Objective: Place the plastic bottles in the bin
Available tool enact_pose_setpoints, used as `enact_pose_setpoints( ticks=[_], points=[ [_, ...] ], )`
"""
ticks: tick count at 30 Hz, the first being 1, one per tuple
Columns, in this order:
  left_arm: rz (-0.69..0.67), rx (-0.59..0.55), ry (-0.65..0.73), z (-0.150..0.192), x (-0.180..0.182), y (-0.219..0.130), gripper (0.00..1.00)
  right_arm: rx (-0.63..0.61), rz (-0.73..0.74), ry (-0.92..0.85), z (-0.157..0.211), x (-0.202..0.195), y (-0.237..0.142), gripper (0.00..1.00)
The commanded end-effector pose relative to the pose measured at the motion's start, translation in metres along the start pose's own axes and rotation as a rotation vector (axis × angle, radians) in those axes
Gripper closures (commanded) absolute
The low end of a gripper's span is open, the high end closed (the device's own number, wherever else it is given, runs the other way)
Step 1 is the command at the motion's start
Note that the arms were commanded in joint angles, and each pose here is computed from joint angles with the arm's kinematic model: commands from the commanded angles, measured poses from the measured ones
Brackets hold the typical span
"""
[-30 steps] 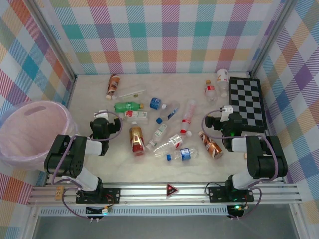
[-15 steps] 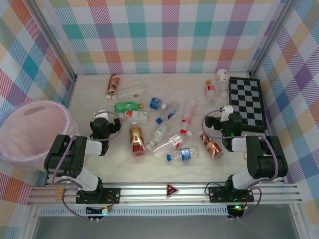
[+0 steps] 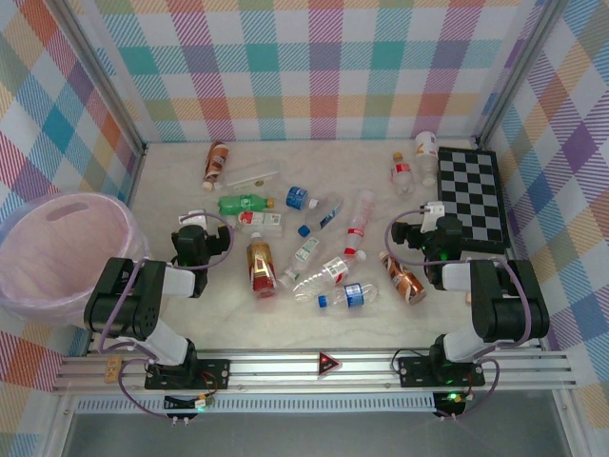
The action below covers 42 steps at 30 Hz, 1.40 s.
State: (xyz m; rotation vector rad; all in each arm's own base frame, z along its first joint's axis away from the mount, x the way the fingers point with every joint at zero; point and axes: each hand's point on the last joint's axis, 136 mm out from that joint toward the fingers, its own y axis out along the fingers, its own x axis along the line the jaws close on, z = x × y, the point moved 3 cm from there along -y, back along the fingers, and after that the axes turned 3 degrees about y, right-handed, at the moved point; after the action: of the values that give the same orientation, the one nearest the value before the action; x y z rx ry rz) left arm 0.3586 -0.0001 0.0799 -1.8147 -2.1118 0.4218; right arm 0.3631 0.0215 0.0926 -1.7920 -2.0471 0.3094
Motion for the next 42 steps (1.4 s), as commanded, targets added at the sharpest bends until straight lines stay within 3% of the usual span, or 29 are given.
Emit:
enact_pose_setpoints(
  ticks=[1,4,9,14,18,22,27,32,42],
  points=[
    [0.001,-0.063,-0.020,-0.018,-0.003,0.003,0.00,-0.037,-0.018,-0.004,-0.012,0.001,0.003,0.01],
    [0.003,-0.078,-0.018,-0.023,-0.003,0.001,0.00,-0.049,-0.019,-0.005,-0.014,0.001,0.002,0.00],
    [-0.018,-0.039,0.022,-0.068,-0.009,-0.018,0.00,-0.020,-0.036,-0.006,-0.047,0.011,-0.024,0.01],
    [0.051,0.034,-0.008,-0.105,-0.033,-0.035,0.00,0.147,0.097,0.163,-0.080,0.004,-0.054,0.00],
    [0.116,0.113,-0.022,-0.126,-0.062,-0.056,0.00,0.274,0.215,0.208,-0.106,-0.010,-0.056,0.01],
    [0.233,0.208,-0.103,-0.127,-0.090,-0.082,0.00,0.419,0.212,0.253,-0.119,-0.016,-0.027,0.00],
    [0.371,0.309,-0.164,-0.107,-0.119,-0.119,0.00,0.584,0.213,0.255,-0.123,-0.025,0.024,0.20],
    [0.455,0.424,-0.197,-0.086,-0.131,-0.148,0.00,0.629,0.273,0.253,-0.123,-0.045,0.068,0.27],
    [0.528,0.405,-0.251,-0.094,-0.129,-0.178,0.00,0.647,0.334,0.265,-0.112,-0.071,0.121,0.34]
  ],
)
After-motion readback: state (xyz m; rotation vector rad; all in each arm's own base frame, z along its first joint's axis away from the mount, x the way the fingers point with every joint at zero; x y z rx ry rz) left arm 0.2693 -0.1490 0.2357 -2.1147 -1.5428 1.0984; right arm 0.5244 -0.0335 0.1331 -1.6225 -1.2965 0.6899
